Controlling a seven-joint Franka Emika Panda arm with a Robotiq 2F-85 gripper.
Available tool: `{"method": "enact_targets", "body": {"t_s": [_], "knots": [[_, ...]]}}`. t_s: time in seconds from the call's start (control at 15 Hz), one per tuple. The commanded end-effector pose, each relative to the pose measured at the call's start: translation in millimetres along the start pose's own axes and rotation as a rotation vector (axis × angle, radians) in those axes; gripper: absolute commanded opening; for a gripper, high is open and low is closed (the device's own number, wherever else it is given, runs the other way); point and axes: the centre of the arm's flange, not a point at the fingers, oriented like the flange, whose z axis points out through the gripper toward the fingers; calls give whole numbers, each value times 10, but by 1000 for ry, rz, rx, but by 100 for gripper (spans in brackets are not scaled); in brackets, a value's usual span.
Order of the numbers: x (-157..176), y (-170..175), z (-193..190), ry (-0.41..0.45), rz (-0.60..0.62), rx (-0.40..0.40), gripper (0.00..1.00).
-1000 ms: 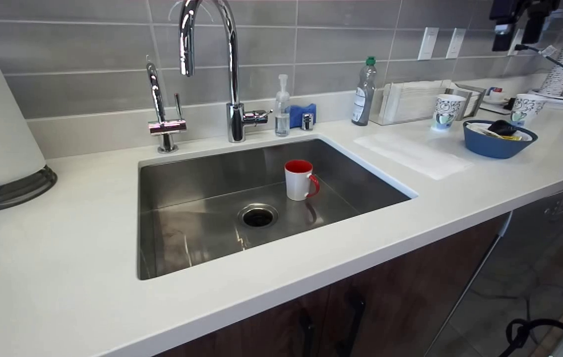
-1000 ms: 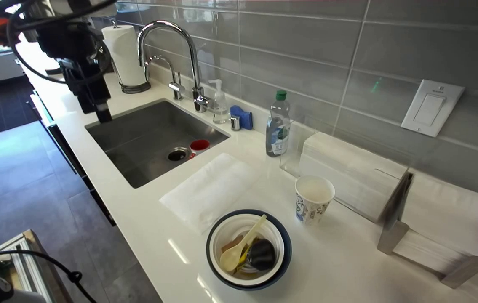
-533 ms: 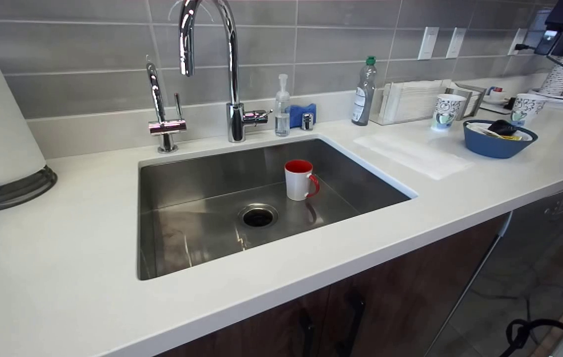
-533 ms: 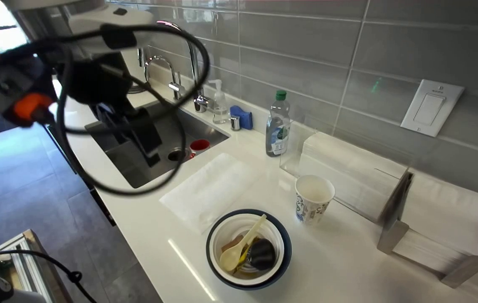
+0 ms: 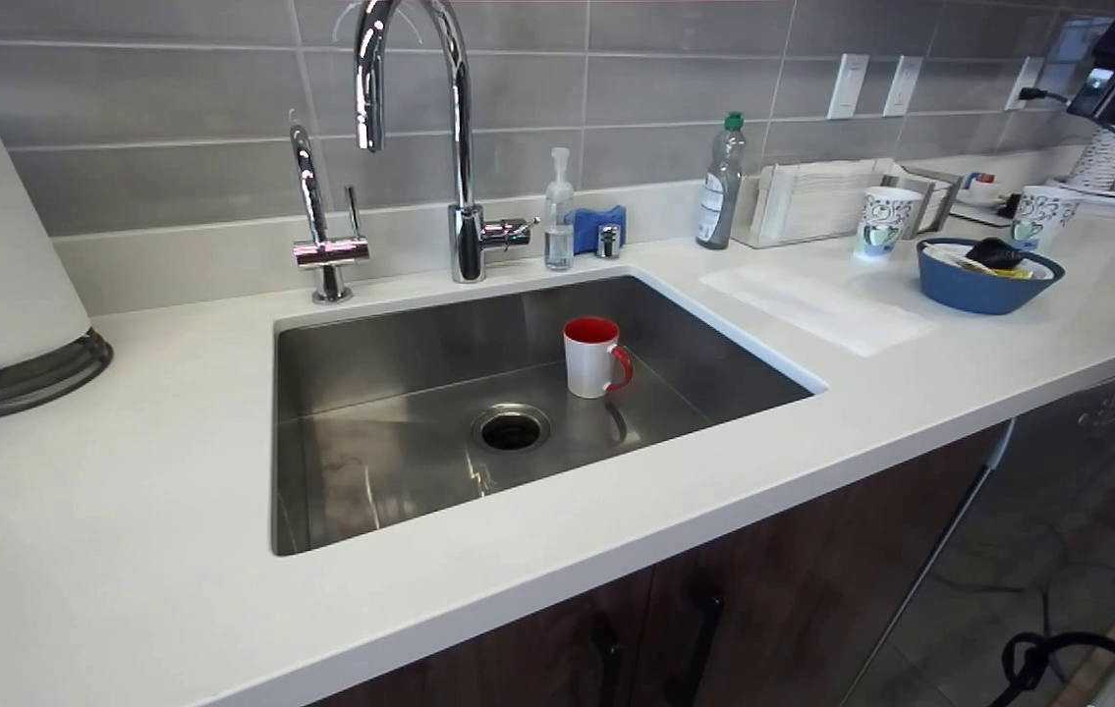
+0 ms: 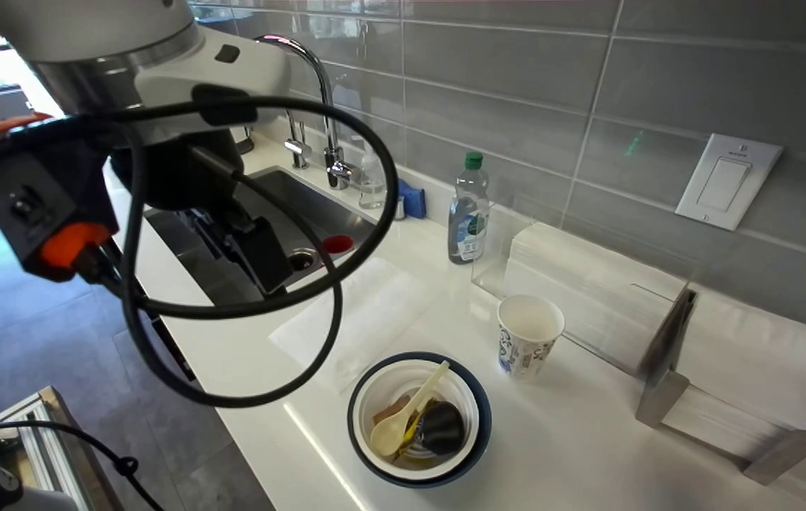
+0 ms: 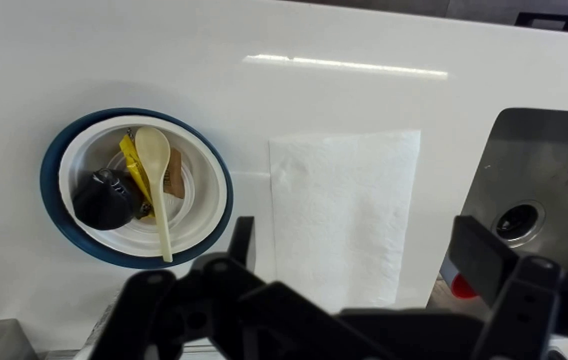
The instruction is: Move the black object from the bowl to the counter
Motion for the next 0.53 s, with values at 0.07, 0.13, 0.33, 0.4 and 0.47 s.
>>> {"method": "enact_targets", "body": {"t_s": [0.07,0.13,0.33,0.4,0.47], "knots": [[0,0,0,0,0,0,100],[72,91,41,3,-16,5,100],[245,330,184,25,-55,33,100],[298,410,235,39,-64,35,100],[358,511,298,54,-66,20,100]]}}
